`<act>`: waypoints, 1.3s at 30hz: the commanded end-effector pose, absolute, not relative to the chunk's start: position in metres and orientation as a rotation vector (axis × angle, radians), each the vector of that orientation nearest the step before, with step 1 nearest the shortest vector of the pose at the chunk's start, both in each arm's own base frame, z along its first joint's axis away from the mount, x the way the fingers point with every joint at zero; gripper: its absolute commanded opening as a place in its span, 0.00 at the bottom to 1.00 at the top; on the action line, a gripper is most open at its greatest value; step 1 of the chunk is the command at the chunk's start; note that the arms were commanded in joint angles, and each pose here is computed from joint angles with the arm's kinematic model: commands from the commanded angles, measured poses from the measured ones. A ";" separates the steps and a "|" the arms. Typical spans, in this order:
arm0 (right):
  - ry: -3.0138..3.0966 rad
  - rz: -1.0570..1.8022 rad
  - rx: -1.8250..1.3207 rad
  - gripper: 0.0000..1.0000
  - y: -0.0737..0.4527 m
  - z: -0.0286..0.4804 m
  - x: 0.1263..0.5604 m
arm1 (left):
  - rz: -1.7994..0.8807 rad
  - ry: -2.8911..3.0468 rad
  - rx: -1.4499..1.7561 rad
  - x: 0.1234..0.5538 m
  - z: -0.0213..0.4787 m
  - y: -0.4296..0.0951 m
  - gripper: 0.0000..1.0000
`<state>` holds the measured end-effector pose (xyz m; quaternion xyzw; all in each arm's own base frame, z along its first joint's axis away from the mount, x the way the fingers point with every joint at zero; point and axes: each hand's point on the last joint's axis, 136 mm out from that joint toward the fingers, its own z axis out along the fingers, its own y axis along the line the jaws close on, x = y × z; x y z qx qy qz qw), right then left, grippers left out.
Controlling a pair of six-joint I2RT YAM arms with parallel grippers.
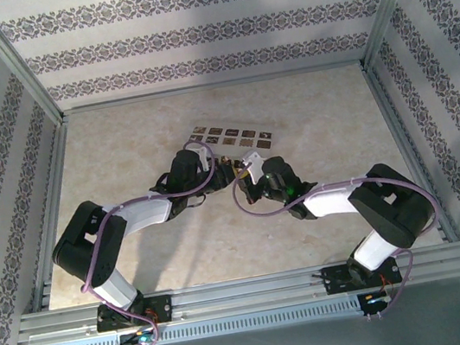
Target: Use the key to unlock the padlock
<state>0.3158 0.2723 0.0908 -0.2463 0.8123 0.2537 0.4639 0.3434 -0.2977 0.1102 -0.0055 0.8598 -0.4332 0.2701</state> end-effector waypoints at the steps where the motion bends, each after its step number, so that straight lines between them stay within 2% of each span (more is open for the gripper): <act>1: 1.703 0.741 -0.530 0.00 0.294 0.181 0.340 | -1.322 2.341 0.114 0.315 0.115 -0.322 0.26; 15: 1.897 0.702 -0.488 0.00 0.281 0.103 0.331 | -1.332 2.367 0.086 0.319 0.100 -0.326 0.26; 33: 1.995 0.759 -0.416 0.00 0.285 0.056 0.320 | -1.357 2.429 0.039 0.322 0.073 -0.332 0.26; 39: 2.017 0.755 -0.402 0.00 0.282 0.048 0.318 | -1.358 2.417 0.024 0.325 0.073 -0.331 0.32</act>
